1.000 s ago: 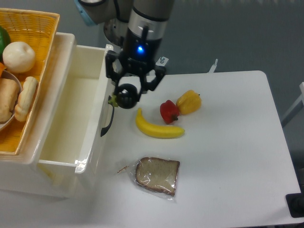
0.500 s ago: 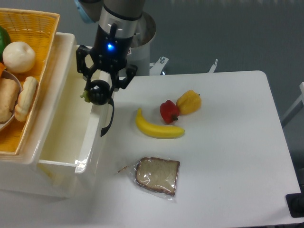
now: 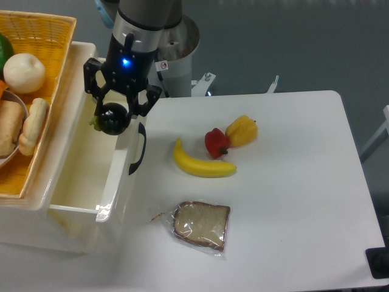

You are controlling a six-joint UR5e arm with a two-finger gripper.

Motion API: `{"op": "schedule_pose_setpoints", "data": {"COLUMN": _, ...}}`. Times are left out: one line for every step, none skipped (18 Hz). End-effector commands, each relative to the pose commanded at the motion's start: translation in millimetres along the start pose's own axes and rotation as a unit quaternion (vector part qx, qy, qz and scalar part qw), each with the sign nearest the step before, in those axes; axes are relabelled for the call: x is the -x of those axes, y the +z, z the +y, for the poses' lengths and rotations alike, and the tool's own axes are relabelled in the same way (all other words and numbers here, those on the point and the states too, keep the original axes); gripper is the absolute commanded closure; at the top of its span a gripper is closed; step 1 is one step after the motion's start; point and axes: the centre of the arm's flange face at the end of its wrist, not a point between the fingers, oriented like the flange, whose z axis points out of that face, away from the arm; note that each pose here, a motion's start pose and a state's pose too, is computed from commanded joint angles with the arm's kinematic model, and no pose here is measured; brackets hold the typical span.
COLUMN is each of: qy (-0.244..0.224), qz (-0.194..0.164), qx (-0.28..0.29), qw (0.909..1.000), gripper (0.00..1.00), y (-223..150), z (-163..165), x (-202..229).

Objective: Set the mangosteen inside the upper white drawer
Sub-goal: 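Carry the held mangosteen over the open white drawer, then open the gripper to drop the mangosteen into the drawer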

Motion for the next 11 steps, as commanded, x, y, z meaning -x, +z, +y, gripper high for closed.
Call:
{"op": "schedule_pose_setpoints", "data": {"qy": 0.000, "qz": 0.000, "qx": 0.001, "qw": 1.0000, "gripper": 0.17, "y": 0.8, "z": -0.1, "x": 0.5}}
{"op": "schedule_pose_setpoints", "data": {"qy": 0.001, "qz": 0.000, "qx": -0.001, "qw": 1.0000, "gripper": 0.14, "y": -0.1, "z": -0.2, "x": -0.1}}
{"op": "schedule_pose_setpoints", "data": {"qy": 0.000, "qz": 0.000, "qx": -0.001, "qw": 1.0000, "gripper": 0.14, "y": -0.1, "z": -0.2, "x": -0.1}}
{"op": "schedule_pose_setpoints", "data": {"qy": 0.001, "qz": 0.000, "qx": -0.001, "qw": 1.0000, "gripper": 0.13, "y": -0.1, "z": -0.2, "x": -0.1}}
{"op": "schedule_pose_setpoints", "data": {"qy": 0.001, "qz": 0.001, "qx": -0.001, "qw": 1.0000, "gripper": 0.08, "y": -0.1, "z": -0.3, "x": -0.2}}
{"op": "schedule_pose_setpoints", "data": {"qy": 0.001, "qz": 0.000, "qx": -0.001, "qw": 1.0000, "gripper": 0.05, "y": 0.5, "z": -0.5, "x": 0.4}}
{"op": "schedule_pose_setpoints", "data": {"qy": 0.004, "qz": 0.001, "qx": 0.000, "qw": 1.0000, "gripper": 0.02, "y": 1.6, "z": -0.8, "x": 0.2}}
{"op": "schedule_pose_setpoints", "data": {"qy": 0.006, "qz": 0.001, "qx": 0.000, "qw": 1.0000, "gripper": 0.01, "y": 1.6, "z": -0.8, "x": 0.2}}
{"op": "schedule_pose_setpoints", "data": {"qy": 0.006, "qz": 0.000, "qx": 0.002, "qw": 1.0000, "gripper": 0.00, "y": 3.1, "z": -0.9, "x": 1.4}}
{"op": "schedule_pose_setpoints", "data": {"qy": 0.007, "qz": 0.000, "qx": 0.002, "qw": 1.0000, "gripper": 0.00, "y": 4.4, "z": -1.4, "x": 2.6}}
{"op": "schedule_pose_setpoints", "data": {"qy": 0.012, "qz": -0.004, "qx": 0.006, "qw": 0.9999, "gripper": 0.00, "y": 6.2, "z": -0.9, "x": 6.5}}
